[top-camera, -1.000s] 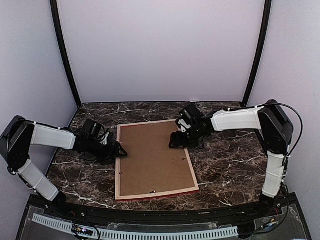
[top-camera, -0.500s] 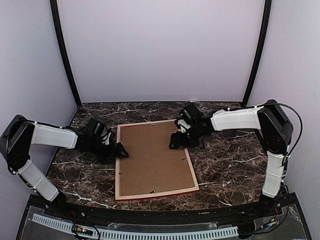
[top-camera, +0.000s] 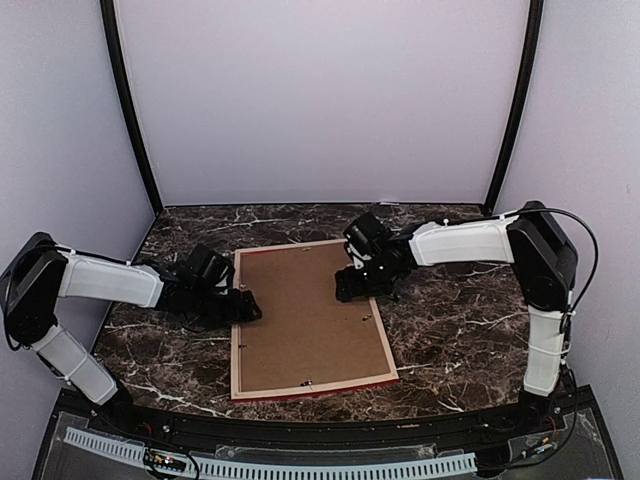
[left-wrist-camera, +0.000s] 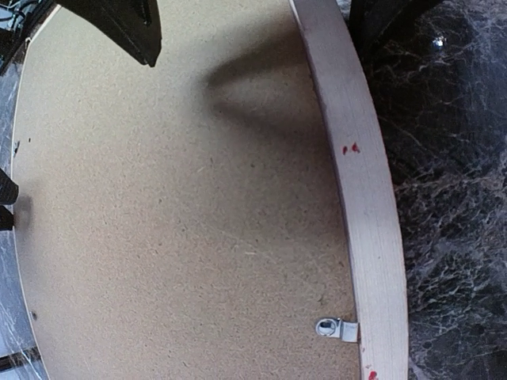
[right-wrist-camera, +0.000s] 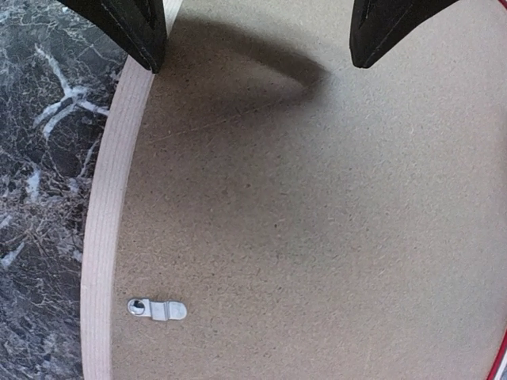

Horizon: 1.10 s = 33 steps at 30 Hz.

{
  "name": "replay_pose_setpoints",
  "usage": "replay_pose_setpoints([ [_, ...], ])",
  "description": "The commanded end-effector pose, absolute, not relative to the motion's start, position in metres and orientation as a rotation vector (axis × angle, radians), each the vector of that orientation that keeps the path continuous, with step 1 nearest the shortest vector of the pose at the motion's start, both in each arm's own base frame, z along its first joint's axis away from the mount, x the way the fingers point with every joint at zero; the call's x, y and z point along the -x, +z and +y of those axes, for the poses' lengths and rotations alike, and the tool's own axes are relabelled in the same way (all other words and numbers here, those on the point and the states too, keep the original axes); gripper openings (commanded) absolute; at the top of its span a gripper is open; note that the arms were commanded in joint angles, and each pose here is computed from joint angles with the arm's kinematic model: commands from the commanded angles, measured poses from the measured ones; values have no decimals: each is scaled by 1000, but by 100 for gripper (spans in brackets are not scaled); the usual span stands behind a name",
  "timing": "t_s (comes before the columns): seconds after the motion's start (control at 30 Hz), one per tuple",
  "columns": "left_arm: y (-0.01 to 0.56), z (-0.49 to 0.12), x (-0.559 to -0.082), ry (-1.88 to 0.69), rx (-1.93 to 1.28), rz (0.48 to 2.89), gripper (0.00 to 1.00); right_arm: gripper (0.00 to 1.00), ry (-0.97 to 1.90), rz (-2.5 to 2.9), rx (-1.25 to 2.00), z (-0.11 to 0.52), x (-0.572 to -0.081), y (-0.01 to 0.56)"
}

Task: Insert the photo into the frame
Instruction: Pick up the backboard from the frame body.

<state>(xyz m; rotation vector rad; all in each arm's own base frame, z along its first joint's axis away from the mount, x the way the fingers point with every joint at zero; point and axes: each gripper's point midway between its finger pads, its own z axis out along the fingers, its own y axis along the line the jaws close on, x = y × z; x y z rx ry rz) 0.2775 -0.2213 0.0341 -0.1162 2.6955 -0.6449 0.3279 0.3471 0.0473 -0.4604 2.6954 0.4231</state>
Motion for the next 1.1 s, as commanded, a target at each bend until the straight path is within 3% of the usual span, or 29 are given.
replay_pose_setpoints([
  [0.0, 52, -286, -263, -950, -27, 2608, 84, 80, 769, 2796, 693, 427, -238, 7],
  [0.27, 59, -287, -261, -942, -15, 2581, 84, 80, 776, 2696, 723, 432, -243, 30],
  [0.8, 58, -284, -261, -927, -16, 2579, 83, 68, 1565, 2427, 485, 404, -269, 131],
  [1.07, 58, -283, -262, -917, -17, 2580, 83, 63, 1771, 2336, 452, 397, -265, 153],
])
